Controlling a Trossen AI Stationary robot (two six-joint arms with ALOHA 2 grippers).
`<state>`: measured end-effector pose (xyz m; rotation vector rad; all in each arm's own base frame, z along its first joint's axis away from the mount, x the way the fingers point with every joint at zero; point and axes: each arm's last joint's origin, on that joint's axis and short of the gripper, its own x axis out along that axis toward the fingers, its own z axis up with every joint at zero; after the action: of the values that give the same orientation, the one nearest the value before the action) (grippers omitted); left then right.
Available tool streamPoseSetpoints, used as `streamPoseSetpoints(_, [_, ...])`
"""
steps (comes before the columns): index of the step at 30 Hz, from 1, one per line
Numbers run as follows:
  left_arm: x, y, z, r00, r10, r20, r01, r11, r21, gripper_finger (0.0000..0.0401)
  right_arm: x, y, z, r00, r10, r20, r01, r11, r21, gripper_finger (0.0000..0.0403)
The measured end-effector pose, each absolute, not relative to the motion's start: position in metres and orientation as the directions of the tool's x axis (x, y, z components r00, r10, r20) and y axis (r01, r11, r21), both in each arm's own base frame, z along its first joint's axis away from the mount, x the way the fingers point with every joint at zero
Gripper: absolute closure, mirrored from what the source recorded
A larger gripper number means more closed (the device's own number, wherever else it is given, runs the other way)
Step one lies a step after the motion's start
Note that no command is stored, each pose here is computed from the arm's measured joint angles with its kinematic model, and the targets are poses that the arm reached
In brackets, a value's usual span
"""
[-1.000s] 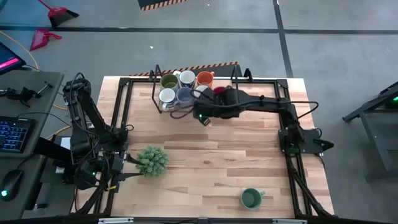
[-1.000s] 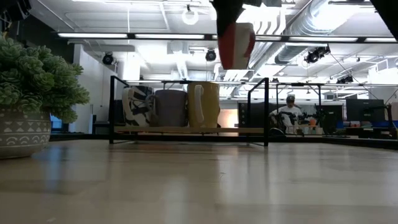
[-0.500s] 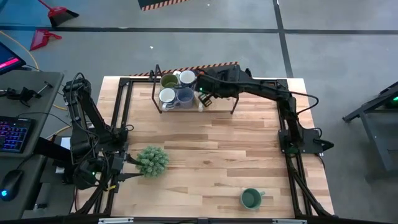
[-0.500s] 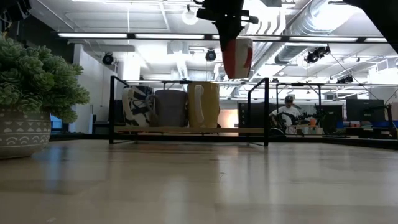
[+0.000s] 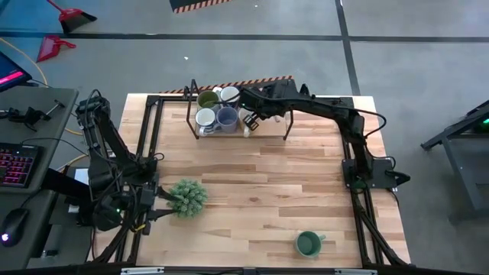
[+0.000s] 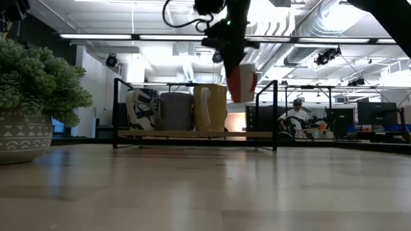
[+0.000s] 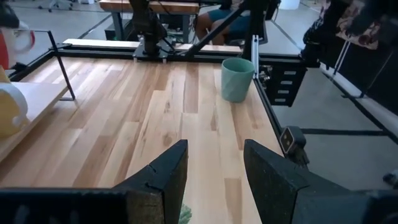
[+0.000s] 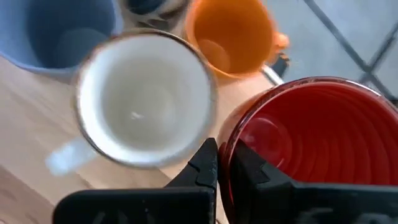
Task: Place coffee mugs
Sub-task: Put the red mug on the shelf
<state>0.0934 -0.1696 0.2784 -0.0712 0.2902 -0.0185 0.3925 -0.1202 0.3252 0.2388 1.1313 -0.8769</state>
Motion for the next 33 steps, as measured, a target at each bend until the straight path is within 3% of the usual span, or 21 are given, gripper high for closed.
streamPoseSetpoints(9, [0.103,-0.17,0.285,0.967,-0.022,-0.254,0.002,0.997,-0.078,0.0256,0.39,-0.137,0.291,0.13,-0.437,-0.89,0.736,0.644,-0.209,0.0403])
streamPoseSetpoints(14, [0.108,-0.169,0.288,0.97,-0.022,-0.243,0.01,0.999,-0.049,0.0256,0.377,-0.134,0.294,0.128,-0.428,-0.894,0.76,0.622,-0.189,0.0403])
streamPoseSetpoints(17, [0.111,-0.168,0.288,0.969,-0.019,-0.248,0.015,1.0,-0.019,0.0256,0.365,-0.13,0.3,0.159,-0.433,-0.887,0.79,0.595,-0.149,0.0403])
streamPoseSetpoints(24, [0.117,-0.164,0.287,0.963,-0.029,-0.268,0.023,0.999,-0.024,0.0256,0.339,-0.118,0.309,0.357,-0.431,-0.829,0.811,0.583,0.046,0.0403])
streamPoseSetpoints(33, [0.124,-0.161,0.29,0.966,-0.013,-0.258,0.009,1.0,-0.017,0.0256,0.335,-0.098,0.287,0.335,-0.385,-0.86,0.796,0.604,0.04,0.0403])
